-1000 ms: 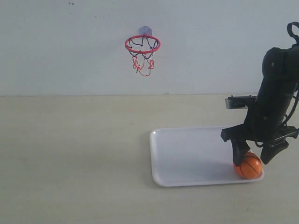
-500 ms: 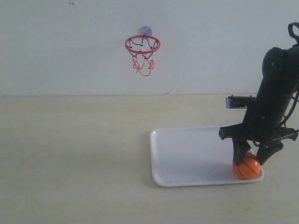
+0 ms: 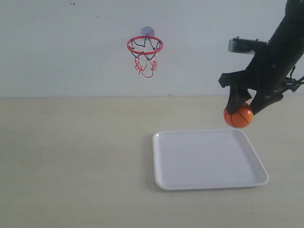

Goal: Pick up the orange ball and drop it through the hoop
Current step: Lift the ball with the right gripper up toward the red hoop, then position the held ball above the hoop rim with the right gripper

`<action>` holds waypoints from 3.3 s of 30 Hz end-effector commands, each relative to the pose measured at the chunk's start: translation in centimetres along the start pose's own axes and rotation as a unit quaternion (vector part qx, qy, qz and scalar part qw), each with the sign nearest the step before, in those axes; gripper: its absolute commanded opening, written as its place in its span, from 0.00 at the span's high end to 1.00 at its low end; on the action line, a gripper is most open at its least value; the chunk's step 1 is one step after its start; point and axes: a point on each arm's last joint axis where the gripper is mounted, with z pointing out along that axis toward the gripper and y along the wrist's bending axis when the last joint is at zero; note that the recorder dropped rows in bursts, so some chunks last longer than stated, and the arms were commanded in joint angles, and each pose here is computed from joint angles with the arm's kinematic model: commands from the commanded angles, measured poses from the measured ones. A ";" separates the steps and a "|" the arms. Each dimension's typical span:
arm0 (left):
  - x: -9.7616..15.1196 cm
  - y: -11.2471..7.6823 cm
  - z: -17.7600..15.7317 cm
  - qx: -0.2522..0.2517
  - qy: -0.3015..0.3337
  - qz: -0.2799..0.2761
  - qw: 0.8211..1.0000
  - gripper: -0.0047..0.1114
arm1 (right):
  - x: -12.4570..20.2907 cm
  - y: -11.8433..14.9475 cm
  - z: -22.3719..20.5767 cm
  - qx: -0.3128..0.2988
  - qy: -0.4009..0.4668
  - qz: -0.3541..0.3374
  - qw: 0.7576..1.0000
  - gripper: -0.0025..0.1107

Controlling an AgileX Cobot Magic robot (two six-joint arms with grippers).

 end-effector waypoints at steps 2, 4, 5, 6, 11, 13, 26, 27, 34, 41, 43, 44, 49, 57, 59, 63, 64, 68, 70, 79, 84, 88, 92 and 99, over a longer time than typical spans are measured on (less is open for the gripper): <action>0.0 0.0 0.0 -0.001 -0.003 -0.007 1.000 0.92 | -0.8 0.2 -0.9 0.004 -0.046 -0.019 0.999 0.98; 0.0 0.0 0.0 -0.001 -0.003 -0.007 1.000 0.92 | -1.1 0.4 -1.0 -0.010 -0.064 -0.036 0.997 0.98; 0.1 0.0 0.0 -0.001 -0.002 -0.007 1.000 0.92 | -1.3 0.8 -1.0 -0.026 -0.075 -0.055 0.995 0.98; 0.1 0.0 0.0 -0.001 -0.002 -0.007 1.000 0.92 | -1.5 1.0 -1.0 -0.039 -0.085 -0.070 0.993 0.98; 0.1 0.0 0.0 -0.001 -0.002 -0.007 1.000 0.92 | -2.8 2.3 -1.6 -0.100 -0.173 -0.104 0.974 0.98; 0.1 0.0 0.0 -0.001 -0.002 -0.007 1.000 0.92 | -3.4 2.5 -1.5 -0.114 -0.217 -0.098 0.965 0.98; 0.1 0.0 0.0 -0.001 -0.002 -0.007 1.000 0.92 | -5.7 2.1 -0.6 -0.130 -0.438 -0.044 0.888 0.98; 0.1 0.0 0.0 -0.001 -0.002 -0.007 1.000 0.92 | -5.8 2.3 -0.2 -0.133 -0.442 -0.055 0.886 0.98; 0.1 0.0 0.0 -0.001 -0.002 -0.007 1.000 0.92 | -6.3 5.1 3.1 -0.089 -0.462 -0.214 0.856 0.98; 0.1 0.0 0.0 -0.001 -0.002 -0.007 1.000 0.92 | -8.5 6.4 1.2 -0.066 -0.505 -0.274 0.816 0.98; 0.1 0.0 0.0 -0.001 -0.002 -0.007 1.000 0.92 | -9.1 6.5 0.7 -0.064 -0.516 -0.279 0.808 0.98; 0.1 0.0 0.0 -0.001 -0.002 -0.007 1.000 0.92 | -9.3 6.5 0.8 -0.062 -0.517 -0.281 0.806 0.98; 0.1 0.0 0.0 -0.001 -0.002 -0.007 1.000 0.92 | -10.2 6.3 1.9 -0.063 -0.517 -0.283 0.806 0.98; 0.1 0.0 0.0 -0.001 -0.002 -0.007 1.000 0.92 | -13.2 6.8 2.5 -0.133 -0.541 -0.241 0.795 0.98; 0.1 0.0 0.0 -0.001 -0.002 -0.007 1.000 0.92 | -13.9 6.8 3.3 -0.146 -0.543 -0.238 0.792 0.98; 0.1 0.0 0.0 -0.001 -0.002 -0.007 1.000 0.92 | -15.1 6.6 4.9 -0.159 -0.548 -0.227 0.790 0.98; 0.1 0.0 0.0 -0.001 -0.002 -0.007 1.000 0.92 | -15.4 6.5 4.9 -0.161 -0.551 -0.225 0.787 0.98; 0.1 0.0 0.0 -0.001 -0.002 -0.007 1.000 0.92 | -16.2 6.4 5.9 -0.177 -0.557 -0.211 0.784 0.98; 0.1 0.0 0.0 -0.001 -0.002 -0.007 1.000 0.92 | -16.6 6.5 6.4 -0.188 -0.557 -0.200 0.784 0.98; 0.1 0.0 0.0 -0.001 -0.002 -0.007 1.000 0.92 | -16.8 7.8 7.5 -0.213 -0.556 -0.208 0.776 0.98; 0.1 0.0 0.0 -0.001 -0.002 -0.007 1.000 0.92 | -16.9 8.5 7.9 -0.193 -0.559 -0.207 0.779 0.98; 0.1 0.0 0.0 -0.001 -0.002 -0.007 1.000 0.92 | -16.9 8.5 7.9 -0.194 -0.559 -0.208 0.779 0.98; 0.1 0.0 0.0 -0.001 -0.002 -0.007 1.000 0.92 | -16.9 8.5 7.9 -0.194 -0.559 -0.208 0.779 0.98; 0.1 0.0 0.0 -0.001 -0.002 -0.007 1.000 0.92 | -17.0 8.3 7.9 -0.176 -0.563 -0.213 0.778 0.98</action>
